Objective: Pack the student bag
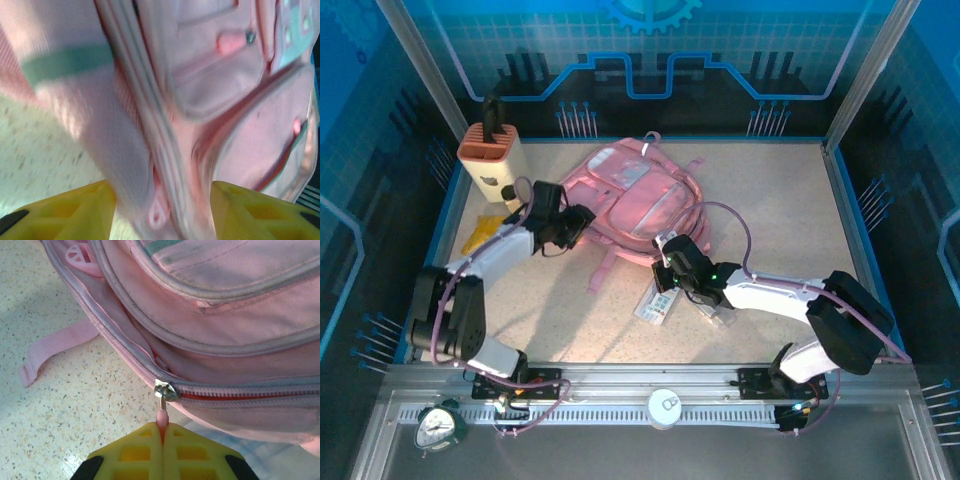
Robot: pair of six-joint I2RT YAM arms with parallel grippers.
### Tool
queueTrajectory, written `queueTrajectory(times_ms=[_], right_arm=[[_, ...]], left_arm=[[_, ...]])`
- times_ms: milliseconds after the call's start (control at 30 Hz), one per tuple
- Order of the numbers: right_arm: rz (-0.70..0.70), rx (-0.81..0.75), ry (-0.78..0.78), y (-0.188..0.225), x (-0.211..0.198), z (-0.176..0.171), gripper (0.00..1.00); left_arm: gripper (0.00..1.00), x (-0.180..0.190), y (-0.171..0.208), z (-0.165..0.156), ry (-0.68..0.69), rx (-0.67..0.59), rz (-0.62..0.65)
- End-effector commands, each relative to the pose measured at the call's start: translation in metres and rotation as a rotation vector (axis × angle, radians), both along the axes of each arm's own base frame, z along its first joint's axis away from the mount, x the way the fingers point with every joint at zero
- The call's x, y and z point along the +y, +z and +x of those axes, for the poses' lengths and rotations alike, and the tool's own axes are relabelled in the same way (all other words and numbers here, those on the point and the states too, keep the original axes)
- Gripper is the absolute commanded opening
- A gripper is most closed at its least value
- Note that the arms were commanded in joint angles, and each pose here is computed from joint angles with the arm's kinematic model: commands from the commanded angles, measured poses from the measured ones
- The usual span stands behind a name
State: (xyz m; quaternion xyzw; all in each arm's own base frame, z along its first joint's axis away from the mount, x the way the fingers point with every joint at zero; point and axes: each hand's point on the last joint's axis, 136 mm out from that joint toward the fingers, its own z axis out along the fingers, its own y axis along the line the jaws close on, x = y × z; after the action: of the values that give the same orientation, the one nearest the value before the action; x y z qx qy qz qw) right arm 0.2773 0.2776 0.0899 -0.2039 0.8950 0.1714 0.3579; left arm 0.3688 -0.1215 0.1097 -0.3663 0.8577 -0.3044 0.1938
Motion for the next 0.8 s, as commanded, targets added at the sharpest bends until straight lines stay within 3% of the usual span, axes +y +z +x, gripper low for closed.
queueTrajectory(times_ms=[0,267,400,633,767], right_arm=[[0.003,0.011,0.015,0.007,0.008,-0.003,0.0],[-0.012,0.032,0.008,0.007,0.007,-0.001,0.0],[-0.022,0.043,0.012,0.007,0.009,-0.001,0.0],[-0.035,0.082,0.017,0.001,0.001,0.002,0.0],[-0.015,0.114,0.046,-0.001,0.008,0.008,0.0]], left_arm=[[0.58,-0.031,0.008,-0.022,0.012,-0.031,-0.129],[0.65,-0.103,-0.018,-0.037,0.028,0.051,-0.209],[0.57,-0.118,-0.03,-0.027,0.027,0.077,-0.208],[0.25,-0.108,-0.031,-0.021,0.05,0.059,-0.134],[0.1,-0.118,-0.026,-0.018,0.015,0.055,-0.162]])
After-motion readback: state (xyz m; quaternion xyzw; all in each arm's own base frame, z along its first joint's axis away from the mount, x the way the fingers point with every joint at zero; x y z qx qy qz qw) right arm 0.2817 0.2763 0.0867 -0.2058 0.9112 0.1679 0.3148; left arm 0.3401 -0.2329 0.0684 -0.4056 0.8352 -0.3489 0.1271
